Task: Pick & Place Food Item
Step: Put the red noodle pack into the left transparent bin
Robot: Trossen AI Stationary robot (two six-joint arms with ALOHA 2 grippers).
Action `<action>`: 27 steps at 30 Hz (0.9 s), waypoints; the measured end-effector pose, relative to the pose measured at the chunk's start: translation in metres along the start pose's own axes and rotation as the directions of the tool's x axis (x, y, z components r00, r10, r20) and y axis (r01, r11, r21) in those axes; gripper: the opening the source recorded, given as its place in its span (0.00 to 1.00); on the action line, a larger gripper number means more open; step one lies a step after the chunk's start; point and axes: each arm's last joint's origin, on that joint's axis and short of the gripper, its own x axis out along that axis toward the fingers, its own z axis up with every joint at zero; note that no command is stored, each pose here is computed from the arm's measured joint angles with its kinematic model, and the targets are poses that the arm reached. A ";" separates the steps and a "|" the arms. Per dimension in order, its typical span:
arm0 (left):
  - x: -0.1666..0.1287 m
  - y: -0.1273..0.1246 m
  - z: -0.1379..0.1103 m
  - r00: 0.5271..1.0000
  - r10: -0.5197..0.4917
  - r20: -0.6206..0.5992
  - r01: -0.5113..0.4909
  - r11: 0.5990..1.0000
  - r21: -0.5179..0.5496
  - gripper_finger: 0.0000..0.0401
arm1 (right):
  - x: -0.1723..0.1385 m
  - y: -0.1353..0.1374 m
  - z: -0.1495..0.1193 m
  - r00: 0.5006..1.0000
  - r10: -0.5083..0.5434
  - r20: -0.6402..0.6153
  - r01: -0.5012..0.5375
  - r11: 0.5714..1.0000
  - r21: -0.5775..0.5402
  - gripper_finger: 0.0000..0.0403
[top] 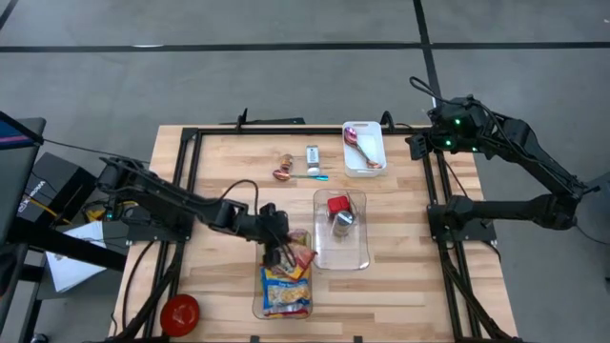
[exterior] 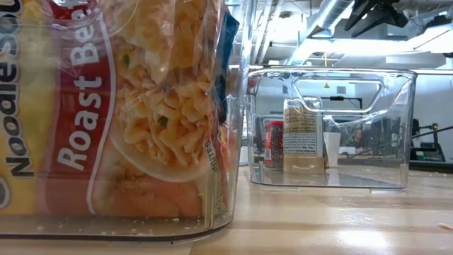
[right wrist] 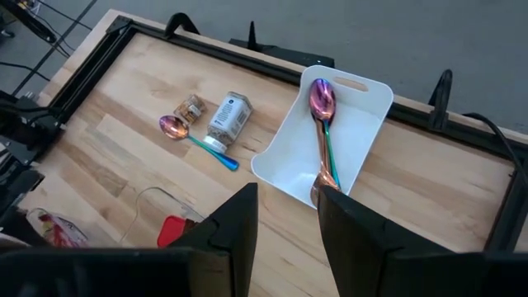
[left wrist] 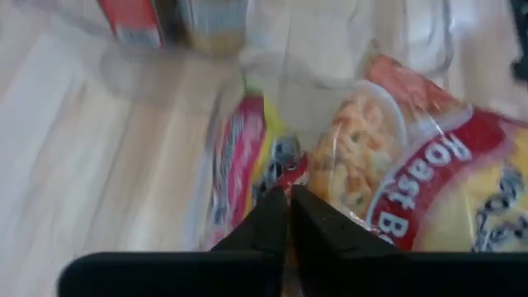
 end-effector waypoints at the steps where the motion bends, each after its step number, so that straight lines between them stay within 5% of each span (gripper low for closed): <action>1: 0.000 -0.001 -0.003 1.000 0.003 -0.020 -0.003 1.000 -0.005 0.02 | 0.000 0.000 0.000 1.000 0.000 0.000 0.000 1.000 -0.001 0.30; 10: -0.020 -0.021 -0.014 0.998 -0.030 -0.051 0.024 0.994 -0.106 0.00 | 0.000 0.000 0.000 1.000 0.001 0.001 -0.001 1.000 -0.013 0.30; 18: -0.042 -0.017 -0.006 0.981 0.153 0.117 -0.101 0.924 -0.369 0.00 | 0.000 0.000 0.000 1.000 0.002 0.003 -0.002 1.000 -0.015 0.30; 27: -0.050 -0.021 -0.009 0.999 0.003 0.033 0.010 0.926 -0.379 0.00 | 0.000 0.000 0.000 1.000 0.002 0.003 -0.002 1.000 -0.015 0.30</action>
